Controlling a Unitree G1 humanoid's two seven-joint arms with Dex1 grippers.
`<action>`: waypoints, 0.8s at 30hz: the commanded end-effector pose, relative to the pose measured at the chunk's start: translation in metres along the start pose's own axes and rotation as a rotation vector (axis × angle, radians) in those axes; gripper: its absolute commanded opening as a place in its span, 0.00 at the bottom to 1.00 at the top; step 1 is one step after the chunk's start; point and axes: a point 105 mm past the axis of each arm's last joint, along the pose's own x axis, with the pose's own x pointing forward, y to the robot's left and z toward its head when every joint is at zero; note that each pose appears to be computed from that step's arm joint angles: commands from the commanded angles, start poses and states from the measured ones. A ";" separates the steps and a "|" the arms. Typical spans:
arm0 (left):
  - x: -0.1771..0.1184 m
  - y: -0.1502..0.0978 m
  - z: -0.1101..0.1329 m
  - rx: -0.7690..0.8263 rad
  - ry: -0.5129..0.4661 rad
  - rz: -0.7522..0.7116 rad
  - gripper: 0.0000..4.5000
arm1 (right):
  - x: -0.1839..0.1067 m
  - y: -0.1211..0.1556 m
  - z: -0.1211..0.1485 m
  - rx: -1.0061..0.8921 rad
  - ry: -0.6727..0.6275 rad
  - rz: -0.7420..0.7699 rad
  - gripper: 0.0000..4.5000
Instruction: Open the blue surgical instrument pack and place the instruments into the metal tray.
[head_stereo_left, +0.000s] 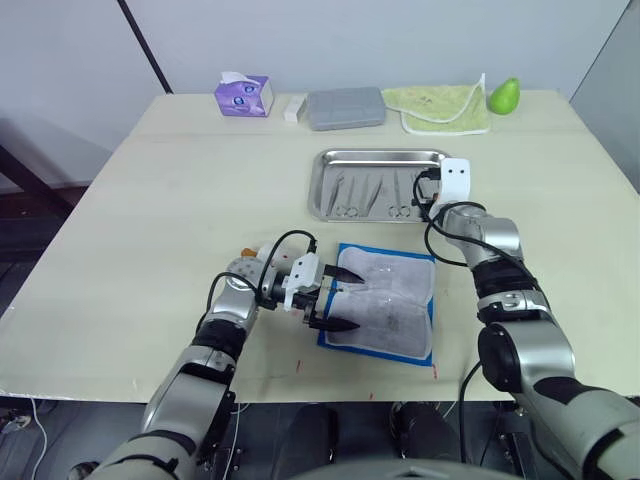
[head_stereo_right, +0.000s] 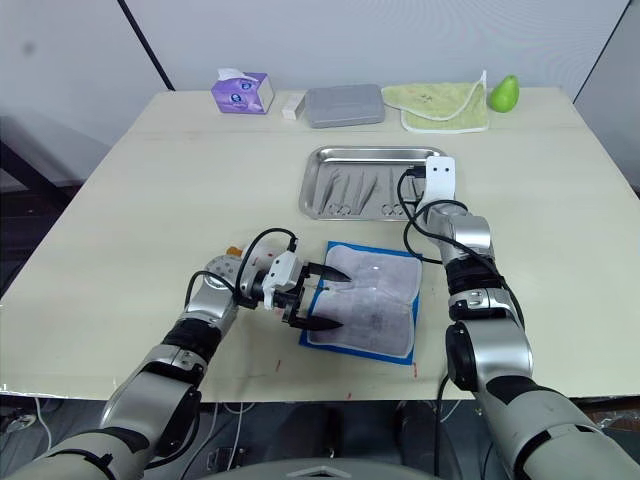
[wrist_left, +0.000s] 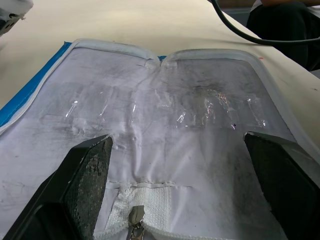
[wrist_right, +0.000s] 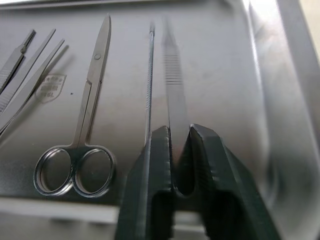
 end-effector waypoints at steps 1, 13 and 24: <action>0.008 -0.016 -0.020 -0.093 0.027 -0.046 1.00 | -0.006 0.008 0.029 -0.024 -0.108 0.026 0.57; -0.011 0.001 0.028 -0.064 -0.193 0.130 1.00 | -0.096 0.054 0.060 -0.163 -0.569 0.506 0.74; -0.049 0.008 0.092 -0.170 -0.411 0.432 1.00 | -0.160 0.033 0.023 -0.330 -0.553 0.808 0.74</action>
